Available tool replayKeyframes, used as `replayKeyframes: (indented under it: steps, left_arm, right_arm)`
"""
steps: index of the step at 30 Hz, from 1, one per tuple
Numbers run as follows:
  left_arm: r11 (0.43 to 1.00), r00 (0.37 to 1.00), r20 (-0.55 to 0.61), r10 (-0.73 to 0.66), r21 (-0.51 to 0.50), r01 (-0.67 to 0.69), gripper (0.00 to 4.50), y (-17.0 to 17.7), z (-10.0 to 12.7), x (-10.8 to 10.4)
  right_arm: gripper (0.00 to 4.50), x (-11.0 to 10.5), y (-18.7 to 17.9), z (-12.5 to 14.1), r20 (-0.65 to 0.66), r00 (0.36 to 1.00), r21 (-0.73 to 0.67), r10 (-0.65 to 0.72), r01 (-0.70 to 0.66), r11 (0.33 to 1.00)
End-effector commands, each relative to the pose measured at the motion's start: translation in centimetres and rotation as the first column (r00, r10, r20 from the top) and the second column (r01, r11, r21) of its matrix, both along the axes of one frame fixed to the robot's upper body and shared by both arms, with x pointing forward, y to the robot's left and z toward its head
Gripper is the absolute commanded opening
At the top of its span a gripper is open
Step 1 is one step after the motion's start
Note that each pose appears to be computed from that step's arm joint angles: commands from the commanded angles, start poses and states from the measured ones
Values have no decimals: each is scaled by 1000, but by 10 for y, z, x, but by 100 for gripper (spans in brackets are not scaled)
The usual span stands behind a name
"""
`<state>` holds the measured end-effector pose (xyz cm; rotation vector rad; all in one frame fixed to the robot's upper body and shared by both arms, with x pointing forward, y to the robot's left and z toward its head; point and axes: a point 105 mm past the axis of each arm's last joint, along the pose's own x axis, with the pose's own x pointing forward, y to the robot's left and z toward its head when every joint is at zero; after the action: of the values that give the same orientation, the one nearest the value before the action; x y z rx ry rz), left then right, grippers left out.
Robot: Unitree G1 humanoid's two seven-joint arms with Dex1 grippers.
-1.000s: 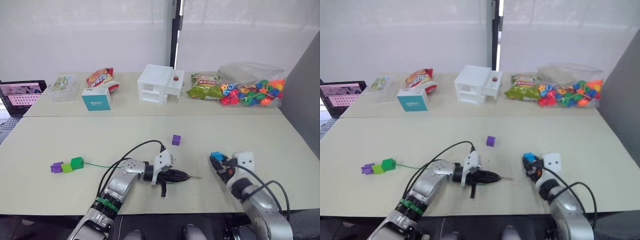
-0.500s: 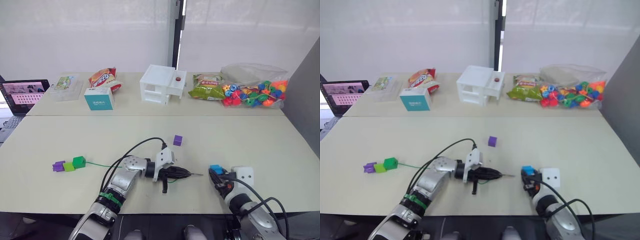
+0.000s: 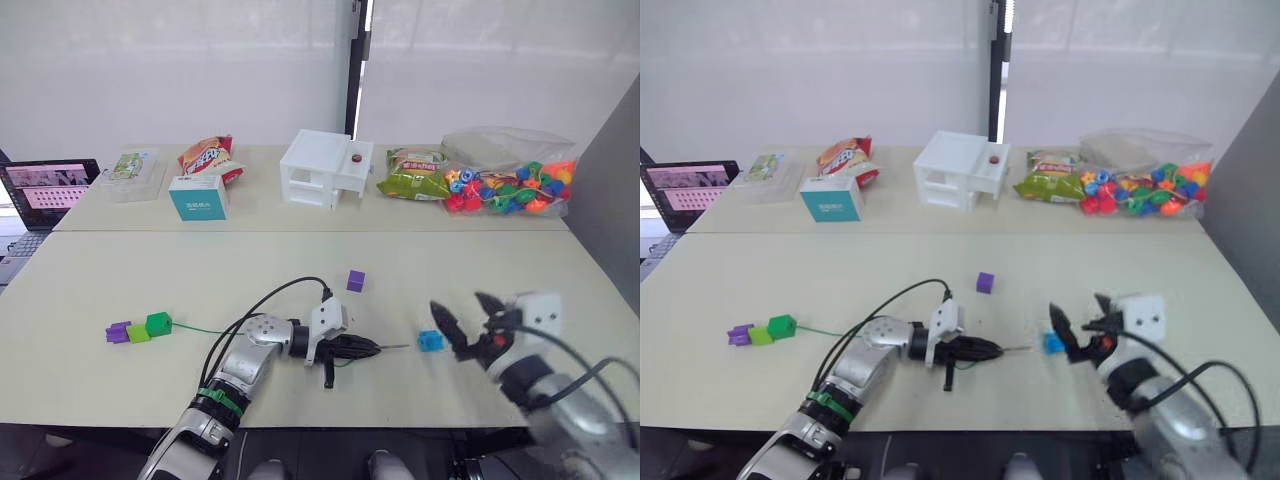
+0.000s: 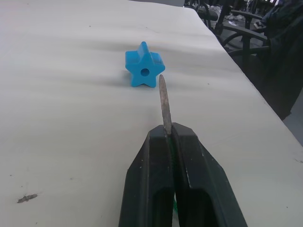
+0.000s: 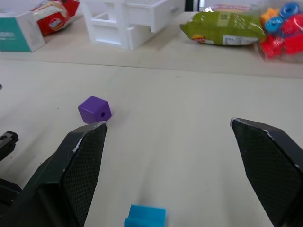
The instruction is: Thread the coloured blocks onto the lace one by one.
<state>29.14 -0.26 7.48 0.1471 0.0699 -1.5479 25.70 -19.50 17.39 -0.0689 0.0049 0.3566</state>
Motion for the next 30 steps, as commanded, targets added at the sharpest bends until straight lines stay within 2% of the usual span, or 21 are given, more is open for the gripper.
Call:
replayKeyframes:
  steps: [1,2,4,5,7,12,14,17,20,22,26,29,30]
  left_arm:
    - [1000,999,37,11,-24,-10,0,-4,9,3]
    - [1000,999,38,15,-27,-14,0,-5,9,4]
    - [999,999,42,23,-33,-22,0,-6,10,5]
    - [999,999,43,26,-34,-24,0,-7,10,4]
    - [999,999,43,31,-32,-30,0,-7,9,4]
    - [999,998,49,46,-12,-46,0,-8,6,3]
    - [998,997,54,57,-12,-57,0,-8,6,4]
    - [997,995,64,73,-18,-72,0,-7,8,5]
    - [996,995,59,84,-34,-82,0,-4,13,5]
    - [996,994,65,86,-17,-85,0,-1,11,5]
    - [995,992,73,101,1,-101,0,3,9,6]
    - [994,992,76,105,4,-105,0,3,8,6]
    - [994,991,79,108,4,-109,0,3,8,6]
  right_arm:
    - [447,6,-1,7,-73,987,-102,141,-148,984]
    - [447,8,-2,8,-92,982,-127,166,-177,976]
    - [447,7,5,6,-182,936,-268,300,-341,901]
    - [447,4,8,1,-255,893,-365,371,-444,818]
    - [447,-1,9,-8,-392,806,-466,444,-590,659]
    - [447,-4,13,-24,-568,646,-539,510,-760,363]
    - [447,0,11,-30,-608,618,-561,499,-779,281]
    - [447,10,9,-35,-636,588,-550,499,-800,242]
    - [447,21,5,-39,-650,585,-589,485,-791,166]
    - [447,30,3,-41,-657,589,-604,471,-785,140]
    - [447,38,5,-49,-684,575,-602,449,-793,98]
    - [447,39,11,-54,-683,570,-598,457,-795,97]
    - [424,39,12,-54,-680,574,-600,457,-794,104]
